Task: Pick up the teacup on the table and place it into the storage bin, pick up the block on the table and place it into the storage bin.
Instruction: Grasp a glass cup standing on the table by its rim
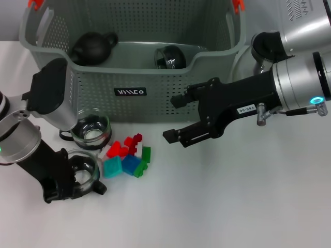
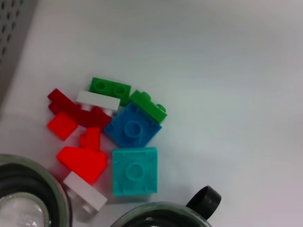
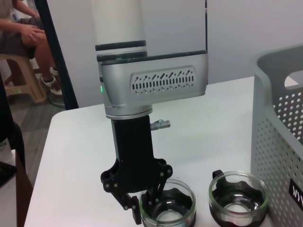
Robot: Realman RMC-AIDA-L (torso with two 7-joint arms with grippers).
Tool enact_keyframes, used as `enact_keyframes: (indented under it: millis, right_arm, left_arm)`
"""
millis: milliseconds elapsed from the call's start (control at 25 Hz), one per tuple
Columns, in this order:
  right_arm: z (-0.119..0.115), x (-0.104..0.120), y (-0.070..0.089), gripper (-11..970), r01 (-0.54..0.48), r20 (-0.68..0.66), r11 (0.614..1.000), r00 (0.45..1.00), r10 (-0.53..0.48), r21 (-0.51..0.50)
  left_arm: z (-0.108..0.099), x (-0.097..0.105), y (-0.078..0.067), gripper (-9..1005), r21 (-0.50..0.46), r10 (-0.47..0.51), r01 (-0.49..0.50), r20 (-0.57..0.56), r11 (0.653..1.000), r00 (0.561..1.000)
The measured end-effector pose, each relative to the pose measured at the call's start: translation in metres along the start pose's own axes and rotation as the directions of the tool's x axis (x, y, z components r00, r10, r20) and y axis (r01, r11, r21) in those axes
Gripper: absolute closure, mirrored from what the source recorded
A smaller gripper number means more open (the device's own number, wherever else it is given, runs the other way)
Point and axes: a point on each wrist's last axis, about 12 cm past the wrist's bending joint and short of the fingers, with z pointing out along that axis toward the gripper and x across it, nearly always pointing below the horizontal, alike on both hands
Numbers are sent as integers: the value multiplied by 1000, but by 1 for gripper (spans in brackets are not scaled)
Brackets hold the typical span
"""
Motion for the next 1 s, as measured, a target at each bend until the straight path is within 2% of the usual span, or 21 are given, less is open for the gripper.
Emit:
enact_keyframes:
  millis: [120, 1000]
  right_arm:
    - [0, 0, 0, 78, 1, 1, 1000, 1000, -1, -1]
    - [-1, 0, 0, 79, 9, 2, 1000, 1000, -9, -1]
  left_arm:
    - [-3, 1, -1, 918, 12, -1, 1, -2, 1000, 1000]
    - [-6, -2, 4, 908, -25, -21, 21, 9, 999, 1000]
